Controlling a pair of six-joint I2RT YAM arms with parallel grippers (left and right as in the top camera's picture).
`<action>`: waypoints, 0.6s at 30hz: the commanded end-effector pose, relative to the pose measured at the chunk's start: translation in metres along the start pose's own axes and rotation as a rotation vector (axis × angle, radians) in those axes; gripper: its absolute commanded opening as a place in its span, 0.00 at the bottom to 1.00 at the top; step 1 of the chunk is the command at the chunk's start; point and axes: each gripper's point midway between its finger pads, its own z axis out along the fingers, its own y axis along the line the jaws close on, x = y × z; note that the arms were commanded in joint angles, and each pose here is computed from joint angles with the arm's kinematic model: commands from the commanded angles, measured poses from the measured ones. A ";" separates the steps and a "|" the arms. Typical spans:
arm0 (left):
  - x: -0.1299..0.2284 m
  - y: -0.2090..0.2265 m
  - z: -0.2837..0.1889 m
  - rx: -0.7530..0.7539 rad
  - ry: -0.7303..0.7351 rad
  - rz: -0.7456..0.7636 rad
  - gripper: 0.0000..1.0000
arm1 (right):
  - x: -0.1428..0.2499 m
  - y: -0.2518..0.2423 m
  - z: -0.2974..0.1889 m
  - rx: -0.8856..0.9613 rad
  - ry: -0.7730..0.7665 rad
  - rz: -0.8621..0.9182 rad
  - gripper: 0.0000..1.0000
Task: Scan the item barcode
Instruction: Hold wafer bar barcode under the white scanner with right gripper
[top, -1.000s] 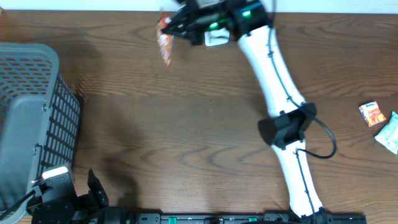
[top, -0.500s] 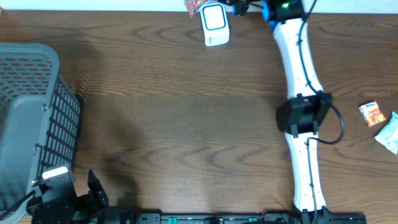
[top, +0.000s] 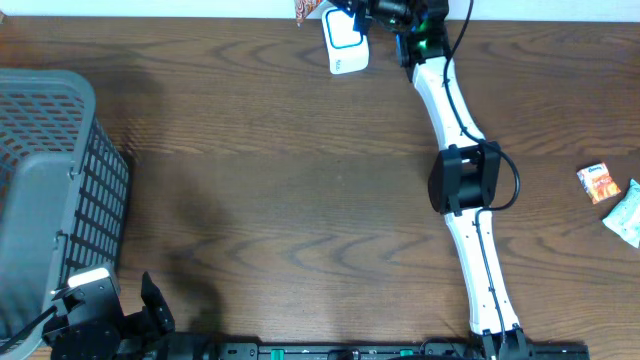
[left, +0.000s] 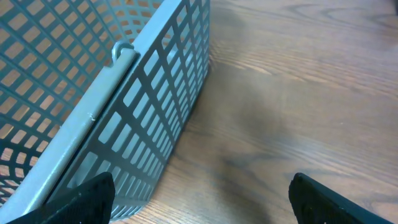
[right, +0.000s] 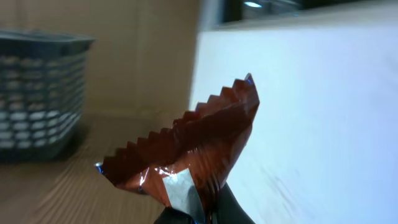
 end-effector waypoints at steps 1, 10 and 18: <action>0.001 0.001 -0.001 -0.004 -0.001 -0.007 0.90 | 0.027 -0.033 -0.021 0.150 -0.014 0.143 0.01; 0.001 0.001 0.000 -0.004 -0.001 -0.007 0.90 | 0.046 -0.047 -0.055 0.167 -0.006 0.150 0.01; 0.001 0.001 0.000 -0.004 -0.001 -0.007 0.90 | 0.064 -0.049 -0.070 0.164 0.020 0.189 0.01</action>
